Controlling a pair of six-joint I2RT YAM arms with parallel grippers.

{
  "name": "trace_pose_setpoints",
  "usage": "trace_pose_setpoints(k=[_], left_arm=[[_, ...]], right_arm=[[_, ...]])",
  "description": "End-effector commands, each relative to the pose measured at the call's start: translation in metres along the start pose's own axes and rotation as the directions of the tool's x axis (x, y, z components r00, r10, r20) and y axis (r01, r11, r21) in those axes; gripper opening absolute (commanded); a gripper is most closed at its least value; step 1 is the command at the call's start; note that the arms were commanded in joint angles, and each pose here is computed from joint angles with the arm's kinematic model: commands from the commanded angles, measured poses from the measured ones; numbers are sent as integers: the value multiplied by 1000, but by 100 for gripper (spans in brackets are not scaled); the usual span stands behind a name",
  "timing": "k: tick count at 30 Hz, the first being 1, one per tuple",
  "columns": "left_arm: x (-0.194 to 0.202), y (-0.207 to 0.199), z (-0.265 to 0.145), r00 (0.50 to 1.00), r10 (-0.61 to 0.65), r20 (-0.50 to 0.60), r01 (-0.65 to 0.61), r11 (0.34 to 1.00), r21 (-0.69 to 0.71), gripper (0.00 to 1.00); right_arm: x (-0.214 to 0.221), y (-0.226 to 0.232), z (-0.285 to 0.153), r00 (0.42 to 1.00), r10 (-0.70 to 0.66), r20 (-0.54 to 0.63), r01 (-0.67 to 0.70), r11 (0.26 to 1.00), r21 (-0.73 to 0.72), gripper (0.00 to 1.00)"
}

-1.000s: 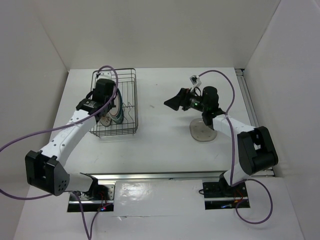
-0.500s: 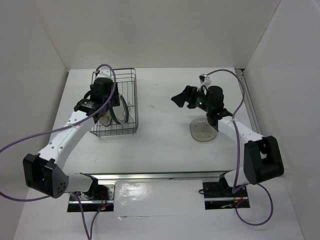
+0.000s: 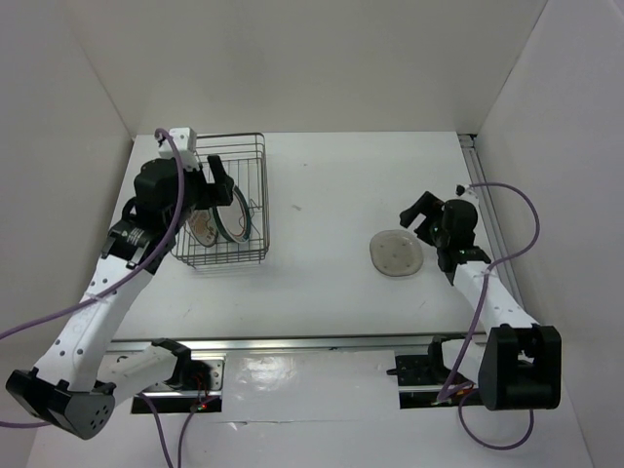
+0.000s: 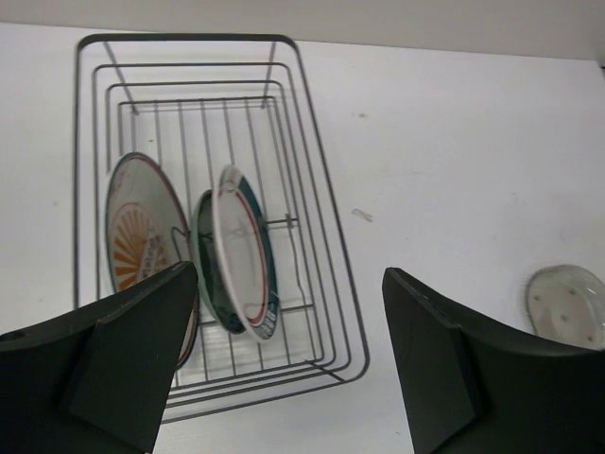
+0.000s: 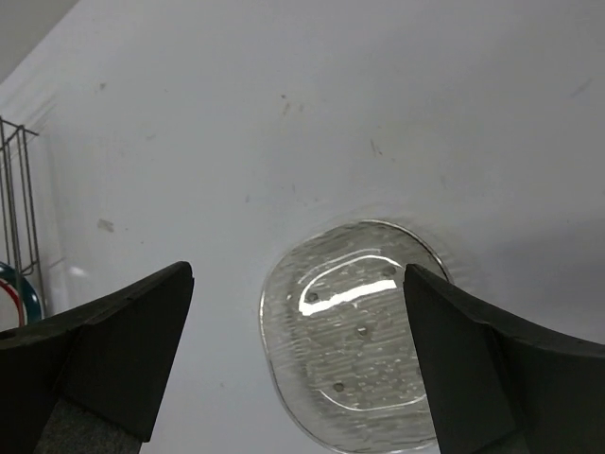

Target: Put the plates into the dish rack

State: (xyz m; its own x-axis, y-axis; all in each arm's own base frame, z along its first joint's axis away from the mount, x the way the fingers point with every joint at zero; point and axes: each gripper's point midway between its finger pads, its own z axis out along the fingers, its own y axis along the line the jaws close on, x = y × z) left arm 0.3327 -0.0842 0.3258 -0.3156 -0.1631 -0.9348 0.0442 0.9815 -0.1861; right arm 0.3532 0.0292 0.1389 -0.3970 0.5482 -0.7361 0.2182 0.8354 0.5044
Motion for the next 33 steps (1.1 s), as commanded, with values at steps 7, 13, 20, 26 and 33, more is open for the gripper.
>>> trace_pose_setpoints(k=[7, 13, 20, 26, 33], left_arm=[[5, -40, -2, 1000, 11, -15, -7, 974, 227, 94], [9, -44, -1, 999, 24, -30, -15, 967, 254, 94], [9, -44, -1, 999, 24, -30, -15, 967, 254, 94], [9, -44, 0, 999, 32, -28, -24, 967, 254, 94], [11, -44, 2, 999, 34, -37, -24, 967, 252, 94]], right_arm=[[44, -59, -12, 991, 73, -109, -51, 981, 189, 94], [55, -76, -8, 988, 65, -143, -28, 969, 244, 93], [84, -83, 0, 966, 82, -246, -20, 970, 244, 79], [97, -87, 2, 954, 84, -288, -13, 970, 242, 57], [99, -88, 2, 951, 87, -296, -12, 969, 247, 0]])
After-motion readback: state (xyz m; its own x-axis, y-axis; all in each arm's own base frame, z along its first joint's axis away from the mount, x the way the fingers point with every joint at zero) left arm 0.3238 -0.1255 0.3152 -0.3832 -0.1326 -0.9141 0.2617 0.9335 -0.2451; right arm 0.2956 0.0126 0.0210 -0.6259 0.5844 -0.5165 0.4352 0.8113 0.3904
